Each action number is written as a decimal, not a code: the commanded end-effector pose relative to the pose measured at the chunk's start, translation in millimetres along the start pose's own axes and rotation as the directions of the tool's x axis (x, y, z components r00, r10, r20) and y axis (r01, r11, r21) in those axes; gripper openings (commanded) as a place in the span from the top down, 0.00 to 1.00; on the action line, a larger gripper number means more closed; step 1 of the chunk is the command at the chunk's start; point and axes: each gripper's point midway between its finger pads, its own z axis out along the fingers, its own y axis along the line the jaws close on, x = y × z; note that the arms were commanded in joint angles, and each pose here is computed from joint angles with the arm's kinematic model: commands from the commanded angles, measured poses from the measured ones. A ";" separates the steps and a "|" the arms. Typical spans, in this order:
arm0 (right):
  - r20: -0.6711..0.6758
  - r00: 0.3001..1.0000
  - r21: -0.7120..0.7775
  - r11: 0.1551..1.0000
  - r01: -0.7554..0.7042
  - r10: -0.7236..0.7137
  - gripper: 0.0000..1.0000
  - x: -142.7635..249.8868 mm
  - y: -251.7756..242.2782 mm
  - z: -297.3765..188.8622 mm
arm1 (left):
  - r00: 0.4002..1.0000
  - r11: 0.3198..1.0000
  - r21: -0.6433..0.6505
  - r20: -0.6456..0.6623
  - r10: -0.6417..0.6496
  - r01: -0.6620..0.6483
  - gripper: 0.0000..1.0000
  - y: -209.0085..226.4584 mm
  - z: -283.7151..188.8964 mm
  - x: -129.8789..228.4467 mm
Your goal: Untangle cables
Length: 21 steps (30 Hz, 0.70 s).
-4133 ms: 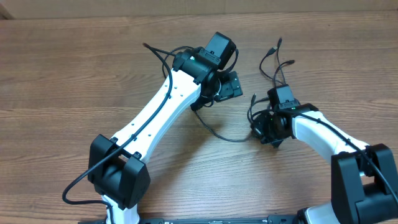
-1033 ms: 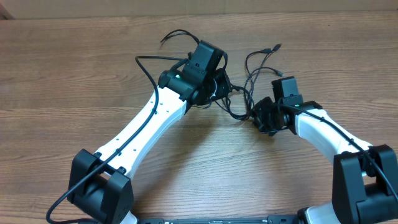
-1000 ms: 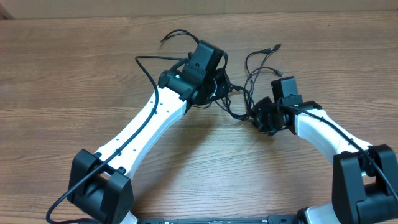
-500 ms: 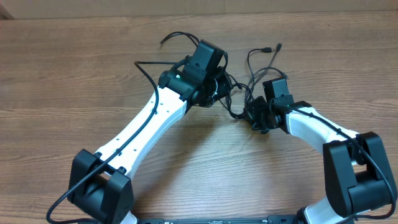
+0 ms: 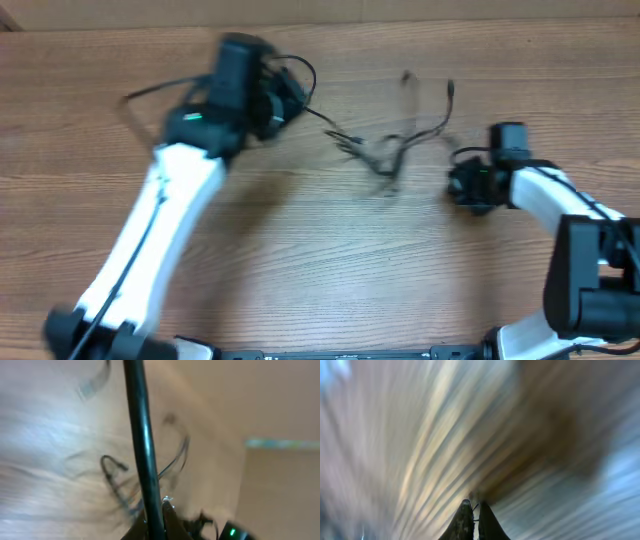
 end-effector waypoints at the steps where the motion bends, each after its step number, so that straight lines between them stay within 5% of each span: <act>1: 0.091 0.995 0.049 0.998 -0.040 0.035 0.96 -43.9 -30.8 -7.7 | 0.992 1.000 0.024 0.129 0.010 -0.013 0.96 3.2 -51.9 -38.3; 7: 0.013 0.997 -0.077 0.994 -0.074 0.075 0.96 -64.8 -39.4 -25.1 | 0.988 1.000 0.025 0.155 -0.022 0.019 0.95 22.0 -79.0 -57.5; 13: -0.130 0.962 -0.284 0.939 0.194 -0.239 0.96 -22.3 -5.9 -33.8 | 0.992 0.996 0.064 0.110 0.055 -0.062 0.96 4.6 -73.2 -40.9; 21: -0.206 0.844 -0.440 0.817 0.373 -0.496 0.81 50.1 34.1 -43.8 | 0.979 0.991 0.121 0.200 0.037 -0.062 0.96 -40.4 -63.6 -26.9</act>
